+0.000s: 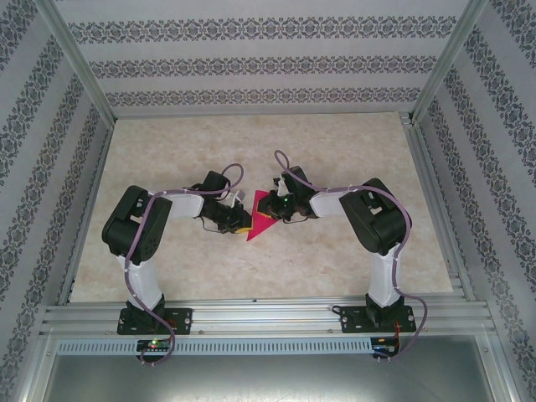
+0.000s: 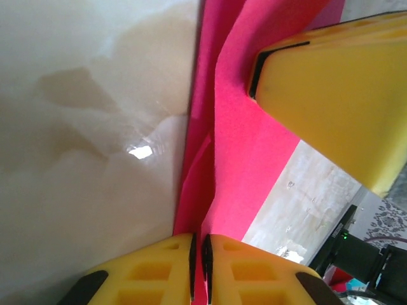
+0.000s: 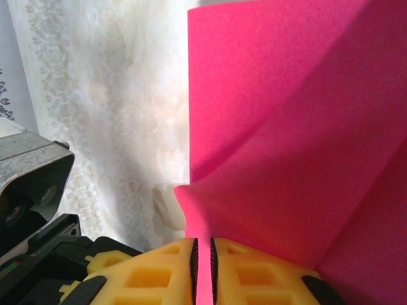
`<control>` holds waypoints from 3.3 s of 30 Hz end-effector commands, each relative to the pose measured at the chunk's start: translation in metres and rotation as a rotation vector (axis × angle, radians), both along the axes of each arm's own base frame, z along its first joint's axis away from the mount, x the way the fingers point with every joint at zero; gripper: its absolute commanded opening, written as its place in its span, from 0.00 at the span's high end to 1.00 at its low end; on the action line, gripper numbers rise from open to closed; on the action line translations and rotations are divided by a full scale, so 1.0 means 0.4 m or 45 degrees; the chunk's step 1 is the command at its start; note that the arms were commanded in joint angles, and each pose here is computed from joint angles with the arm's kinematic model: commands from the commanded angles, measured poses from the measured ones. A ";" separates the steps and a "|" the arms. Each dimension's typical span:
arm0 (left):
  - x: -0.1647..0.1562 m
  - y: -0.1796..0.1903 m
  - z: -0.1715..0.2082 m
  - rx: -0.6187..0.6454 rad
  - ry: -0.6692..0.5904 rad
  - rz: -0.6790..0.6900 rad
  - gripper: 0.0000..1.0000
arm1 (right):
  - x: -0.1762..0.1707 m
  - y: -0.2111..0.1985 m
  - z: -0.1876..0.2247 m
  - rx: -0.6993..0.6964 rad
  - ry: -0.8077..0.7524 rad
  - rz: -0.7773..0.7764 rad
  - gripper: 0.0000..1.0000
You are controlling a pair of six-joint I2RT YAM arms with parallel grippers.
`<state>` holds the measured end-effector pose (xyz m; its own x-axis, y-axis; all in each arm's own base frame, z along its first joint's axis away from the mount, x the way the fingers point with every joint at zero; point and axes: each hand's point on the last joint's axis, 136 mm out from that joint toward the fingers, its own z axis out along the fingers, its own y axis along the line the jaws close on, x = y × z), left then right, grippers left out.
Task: Fold a paper plane with a square sheet of paper (pick it up from the middle)
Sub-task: Fourth fold the wing at the center of the table.
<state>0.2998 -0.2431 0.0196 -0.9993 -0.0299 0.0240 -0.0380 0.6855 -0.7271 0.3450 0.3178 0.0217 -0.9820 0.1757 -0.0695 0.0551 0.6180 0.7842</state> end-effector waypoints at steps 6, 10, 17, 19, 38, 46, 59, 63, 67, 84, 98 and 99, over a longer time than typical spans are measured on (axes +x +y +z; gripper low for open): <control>-0.052 0.030 -0.041 0.187 0.061 -0.037 0.90 | -0.037 -0.030 -0.089 -0.120 0.102 -0.002 0.83; -0.063 0.039 -0.052 0.211 0.079 -0.039 0.95 | -0.040 -0.034 -0.099 -0.131 0.113 -0.006 0.83; -0.087 0.048 -0.057 0.224 0.092 -0.049 0.93 | -0.046 -0.038 -0.116 -0.152 0.133 -0.007 0.83; -0.089 0.047 -0.043 0.217 0.072 -0.054 0.89 | -0.047 -0.040 -0.119 -0.156 0.136 -0.007 0.83; -0.113 0.061 -0.046 0.310 0.097 -0.120 0.90 | -0.058 -0.046 -0.132 -0.178 0.145 -0.001 0.83; -0.095 0.079 0.004 0.382 -0.029 -0.077 0.88 | -0.064 -0.046 -0.139 -0.189 0.154 0.004 0.83; -0.010 -0.059 0.166 -0.017 -0.201 -0.055 0.83 | -0.067 -0.050 -0.147 -0.196 0.158 0.002 0.83; -0.012 -0.094 0.142 -0.054 -0.158 -0.098 0.82 | -0.070 -0.050 -0.150 -0.198 0.163 0.001 0.83; -0.013 -0.081 0.086 0.015 -0.113 -0.081 0.83 | -0.071 -0.051 -0.153 -0.198 0.166 0.000 0.83; -0.086 -0.014 -0.039 0.175 -0.001 -0.083 0.86 | -0.080 -0.056 -0.170 -0.209 0.186 0.005 0.83; -0.153 0.037 -0.051 0.253 0.041 -0.079 0.88 | -0.087 -0.064 -0.182 -0.228 0.201 0.002 0.84; -0.160 0.040 -0.051 0.253 0.049 -0.085 0.88 | -0.088 -0.063 -0.182 -0.226 0.200 0.006 0.84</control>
